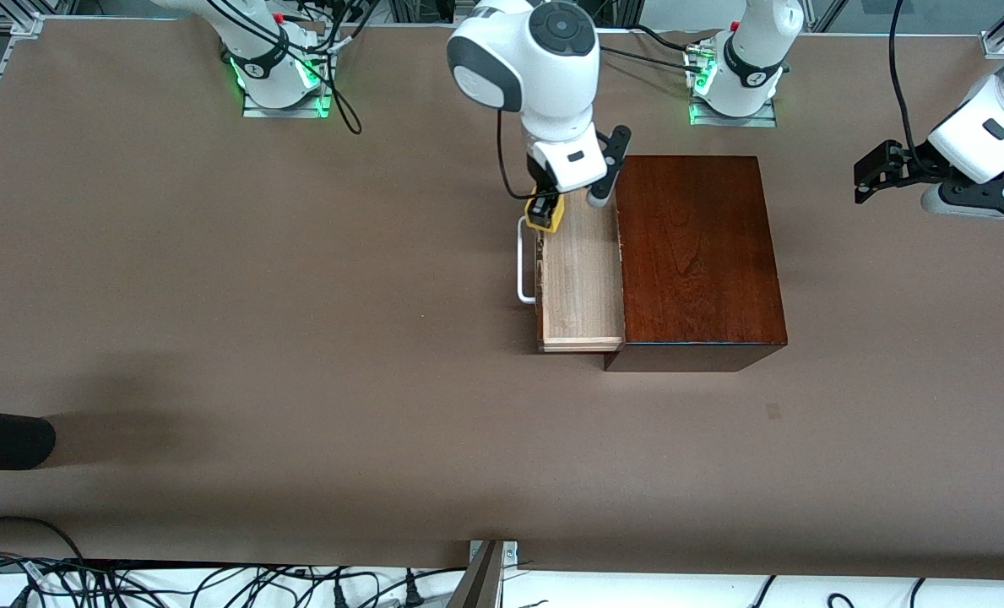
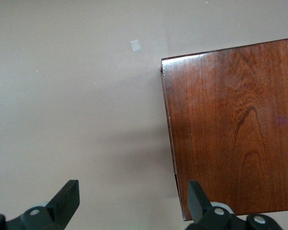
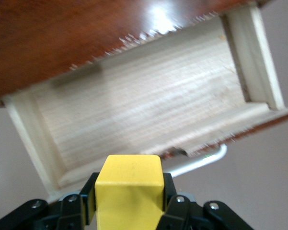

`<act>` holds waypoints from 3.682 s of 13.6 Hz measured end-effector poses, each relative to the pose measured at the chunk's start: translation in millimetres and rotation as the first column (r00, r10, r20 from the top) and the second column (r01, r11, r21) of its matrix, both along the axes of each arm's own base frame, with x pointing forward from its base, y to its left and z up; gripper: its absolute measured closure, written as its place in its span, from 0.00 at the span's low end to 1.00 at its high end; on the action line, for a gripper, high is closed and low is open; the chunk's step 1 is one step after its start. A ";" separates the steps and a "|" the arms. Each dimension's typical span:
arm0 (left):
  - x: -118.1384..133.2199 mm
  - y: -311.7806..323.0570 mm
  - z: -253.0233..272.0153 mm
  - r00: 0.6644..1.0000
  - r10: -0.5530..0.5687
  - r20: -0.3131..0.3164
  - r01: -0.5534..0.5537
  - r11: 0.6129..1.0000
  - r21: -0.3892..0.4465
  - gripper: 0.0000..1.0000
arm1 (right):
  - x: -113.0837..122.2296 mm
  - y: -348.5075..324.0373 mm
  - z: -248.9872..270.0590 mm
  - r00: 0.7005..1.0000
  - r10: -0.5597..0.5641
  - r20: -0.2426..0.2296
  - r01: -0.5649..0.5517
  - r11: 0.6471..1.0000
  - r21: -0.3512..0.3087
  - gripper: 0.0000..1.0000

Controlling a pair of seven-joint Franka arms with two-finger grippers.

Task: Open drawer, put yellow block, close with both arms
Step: 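Carry the cube over the open drawer and lower it inside with the right gripper, then open the right gripper to release the cube and raise it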

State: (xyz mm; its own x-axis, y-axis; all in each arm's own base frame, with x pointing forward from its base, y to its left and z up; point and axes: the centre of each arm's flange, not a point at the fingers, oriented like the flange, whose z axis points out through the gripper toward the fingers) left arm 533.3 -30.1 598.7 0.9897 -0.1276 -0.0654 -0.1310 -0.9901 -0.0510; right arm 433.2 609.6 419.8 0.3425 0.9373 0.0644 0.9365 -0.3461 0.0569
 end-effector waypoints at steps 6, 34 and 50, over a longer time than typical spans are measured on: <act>2.5 -1.9 10.2 1.000 -0.004 0.024 0.004 1.000 -0.002 0.00 | -28.7 36.3 -19.5 0.992 0.106 0.063 -0.106 0.994 -0.003 0.44; 1.6 -1.7 8.1 1.000 0.005 -0.002 -0.005 1.000 0.001 0.00 | -4.3 37.8 -100.0 0.927 0.365 0.085 -0.356 0.929 -0.098 0.44; 1.7 -80.7 -38.7 0.943 -0.297 -0.152 0.285 0.954 -0.097 0.00 | 82.8 -116.4 154.8 0.993 0.022 0.120 -0.010 0.995 -0.098 0.00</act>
